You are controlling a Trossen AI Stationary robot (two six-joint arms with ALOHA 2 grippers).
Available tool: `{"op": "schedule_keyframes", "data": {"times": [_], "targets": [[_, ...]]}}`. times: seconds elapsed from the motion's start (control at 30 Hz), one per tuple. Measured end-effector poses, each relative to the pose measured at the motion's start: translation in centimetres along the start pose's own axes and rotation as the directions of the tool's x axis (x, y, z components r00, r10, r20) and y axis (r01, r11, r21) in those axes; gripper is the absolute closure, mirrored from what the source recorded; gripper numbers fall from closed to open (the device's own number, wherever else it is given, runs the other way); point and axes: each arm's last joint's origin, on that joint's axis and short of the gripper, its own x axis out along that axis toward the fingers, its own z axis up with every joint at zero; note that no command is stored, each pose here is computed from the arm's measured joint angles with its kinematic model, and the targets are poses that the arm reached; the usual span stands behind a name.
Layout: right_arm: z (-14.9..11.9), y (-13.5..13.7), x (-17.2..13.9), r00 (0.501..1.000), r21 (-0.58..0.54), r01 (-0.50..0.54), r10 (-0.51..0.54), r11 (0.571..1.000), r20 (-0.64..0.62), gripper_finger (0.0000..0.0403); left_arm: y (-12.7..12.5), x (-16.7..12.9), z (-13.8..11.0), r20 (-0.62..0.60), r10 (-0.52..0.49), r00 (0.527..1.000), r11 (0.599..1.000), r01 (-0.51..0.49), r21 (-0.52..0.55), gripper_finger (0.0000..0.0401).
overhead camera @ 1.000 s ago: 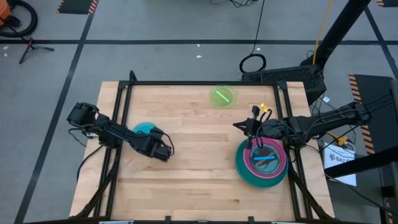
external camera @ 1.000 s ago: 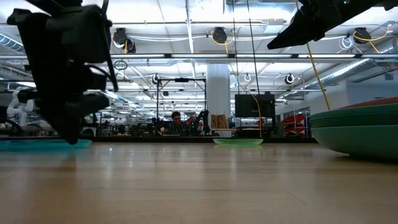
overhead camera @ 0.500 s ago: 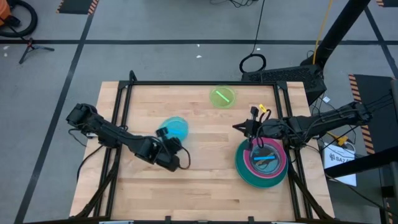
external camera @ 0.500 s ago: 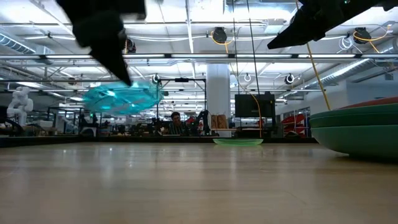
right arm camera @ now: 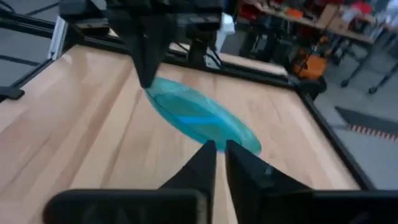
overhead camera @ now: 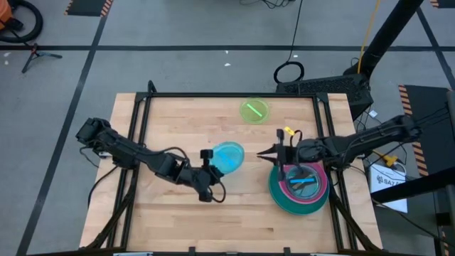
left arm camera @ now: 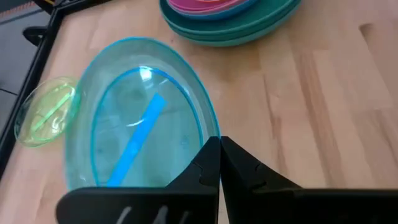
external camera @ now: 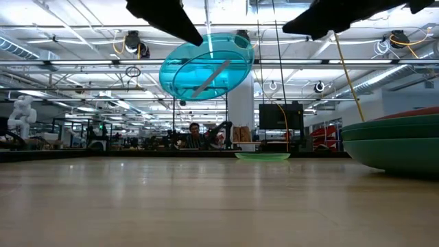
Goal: Stack plastic plates
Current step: Stack the light blue plate on top of the light blue plate
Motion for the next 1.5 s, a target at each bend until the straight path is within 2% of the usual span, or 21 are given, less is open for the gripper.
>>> {"op": "schedule_keyframes", "data": {"times": [0.27,0.43,0.57,0.67,0.93,1.13,1.27,1.4,1.5], "targets": [[1.9,1.2,2.3,1.000,-0.115,-0.024,0.025,0.993,0.008,0.0302,0.8,0.3,0.0,-0.006,0.016,1.000,0.999,-0.016,-0.047,0.0398],[1.9,1.9,4.3,0.998,-0.205,-0.044,0.036,0.978,-0.045,0.0279,1.1,0.5,0.0,-0.010,0.025,1.000,0.997,-0.025,-0.073,0.0398],[2.1,2.2,5.5,0.997,-0.277,-0.030,0.011,0.960,-0.070,0.0278,1.5,0.6,0.0,-0.015,0.031,0.999,0.995,-0.032,-0.096,0.0398],[2.3,2.3,6.0,0.996,-0.286,0.010,-0.034,0.958,-0.081,0.0281,1.6,0.6,-0.1,-0.021,0.034,0.999,0.995,-0.036,-0.098,0.0398],[1.4,2.7,7.3,0.992,-0.348,-0.005,-0.040,0.937,-0.122,0.0282,2.2,0.8,0.0,-0.021,0.046,0.999,0.993,-0.048,-0.110,0.0398],[1.2,2.3,7.5,0.987,-0.368,0.045,-0.099,0.929,-0.130,0.0282,2.3,0.9,0.1,-0.008,0.048,0.999,0.992,-0.049,-0.118,0.0398],[1.1,2.2,7.5,0.986,-0.368,0.040,-0.096,0.929,-0.135,0.0282,2.2,0.9,0.4,0.026,0.007,1.000,0.991,-0.003,-0.132,0.0398],[1.2,2.4,7.5,0.991,-0.360,-0.022,-0.027,0.933,-0.130,0.0282,2.2,0.9,0.6,0.044,0.002,0.999,0.990,0.004,-0.138,0.0398],[1.2,2.5,7.5,0.992,-0.359,-0.030,-0.018,0.933,-0.128,0.0282,2.2,0.9,0.7,0.051,0.002,0.999,0.990,0.005,-0.139,0.0398]]}}
